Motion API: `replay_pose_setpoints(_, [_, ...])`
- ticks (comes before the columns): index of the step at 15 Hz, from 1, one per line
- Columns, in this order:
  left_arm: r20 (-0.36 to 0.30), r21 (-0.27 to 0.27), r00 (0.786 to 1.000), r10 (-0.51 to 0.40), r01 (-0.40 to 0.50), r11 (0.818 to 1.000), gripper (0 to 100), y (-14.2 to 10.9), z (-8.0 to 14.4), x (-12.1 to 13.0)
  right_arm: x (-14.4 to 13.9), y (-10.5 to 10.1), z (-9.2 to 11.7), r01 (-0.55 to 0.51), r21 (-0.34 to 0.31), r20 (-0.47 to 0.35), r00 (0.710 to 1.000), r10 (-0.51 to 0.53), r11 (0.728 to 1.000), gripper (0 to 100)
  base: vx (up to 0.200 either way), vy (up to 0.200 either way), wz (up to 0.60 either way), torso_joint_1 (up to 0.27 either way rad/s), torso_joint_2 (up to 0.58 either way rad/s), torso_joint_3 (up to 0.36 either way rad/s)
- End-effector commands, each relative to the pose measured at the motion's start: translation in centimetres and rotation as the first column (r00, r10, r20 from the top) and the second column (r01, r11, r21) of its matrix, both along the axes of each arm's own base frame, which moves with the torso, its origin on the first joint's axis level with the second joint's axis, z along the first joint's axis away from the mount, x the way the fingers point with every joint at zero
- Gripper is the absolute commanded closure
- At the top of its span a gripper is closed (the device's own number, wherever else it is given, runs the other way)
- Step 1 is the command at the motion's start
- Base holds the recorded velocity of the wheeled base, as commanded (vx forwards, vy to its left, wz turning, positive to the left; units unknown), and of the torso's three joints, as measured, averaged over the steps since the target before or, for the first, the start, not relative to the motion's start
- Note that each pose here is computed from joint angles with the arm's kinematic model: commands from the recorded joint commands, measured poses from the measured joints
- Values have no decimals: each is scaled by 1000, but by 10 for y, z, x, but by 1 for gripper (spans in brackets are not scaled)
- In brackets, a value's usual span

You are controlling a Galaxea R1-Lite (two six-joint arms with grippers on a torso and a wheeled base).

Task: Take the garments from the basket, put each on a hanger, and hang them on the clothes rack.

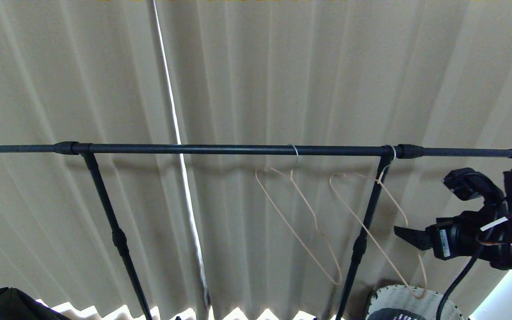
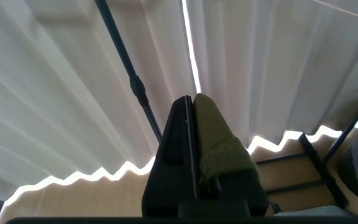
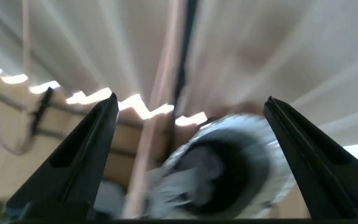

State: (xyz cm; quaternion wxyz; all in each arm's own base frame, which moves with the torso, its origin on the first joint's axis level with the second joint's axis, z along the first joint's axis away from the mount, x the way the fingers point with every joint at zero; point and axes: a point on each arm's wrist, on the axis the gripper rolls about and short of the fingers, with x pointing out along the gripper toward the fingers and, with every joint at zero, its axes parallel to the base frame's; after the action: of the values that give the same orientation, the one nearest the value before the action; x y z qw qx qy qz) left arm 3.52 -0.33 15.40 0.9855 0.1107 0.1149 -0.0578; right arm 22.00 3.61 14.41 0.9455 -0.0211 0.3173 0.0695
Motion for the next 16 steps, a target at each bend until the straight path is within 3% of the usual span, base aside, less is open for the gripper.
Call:
replay_pose_setpoints(1, [12, 0, 1000, 1, -1, 1000, 100, 0, 1, -1, 18, 10, -19, -3, 10, -82, 997, 4, 1000, 0, 0, 0, 0, 0, 0, 0])
replay_pose_setpoints(4, [13, 0, 1000, 1, -1, 1000, 100, 0, 1, -2, 23, 14, -26, -5, 8, -108, 994, 6, 1000, 0, 0, 0, 0, 0, 0, 0])
replay_pose_setpoints(6, [13, 0, 1000, 1, -1, 1000, 100, 0, 1, -2, 30, 17, -29, 14, 32, -92, 996, -11, 999, 0, 0, 0, 0, 0, 0, 0])
replay_pose_setpoints(10, [13, 0, 1000, 1, -1, 1000, 100, 0, 1, -2, 39, 18, -37, 50, 12, -76, 996, -49, 999, 0, 0, 0, 0, 0, 0, 0])
replay_pose_setpoints(11, [13, 0, 1000, 1, -1, 1000, 100, 0, 1, -2, 40, 18, -36, 51, 12, -71, 996, -50, 999, 100, 0, 0, 0, 0, 0, 0])
replay_pose_setpoints(16, [13, 0, 1000, 1, -1, 1000, 100, 0, 1, -2, 38, 17, -27, 55, 17, -36, 998, -54, 998, 100, 0, 0, 0, 0, 0, 0])
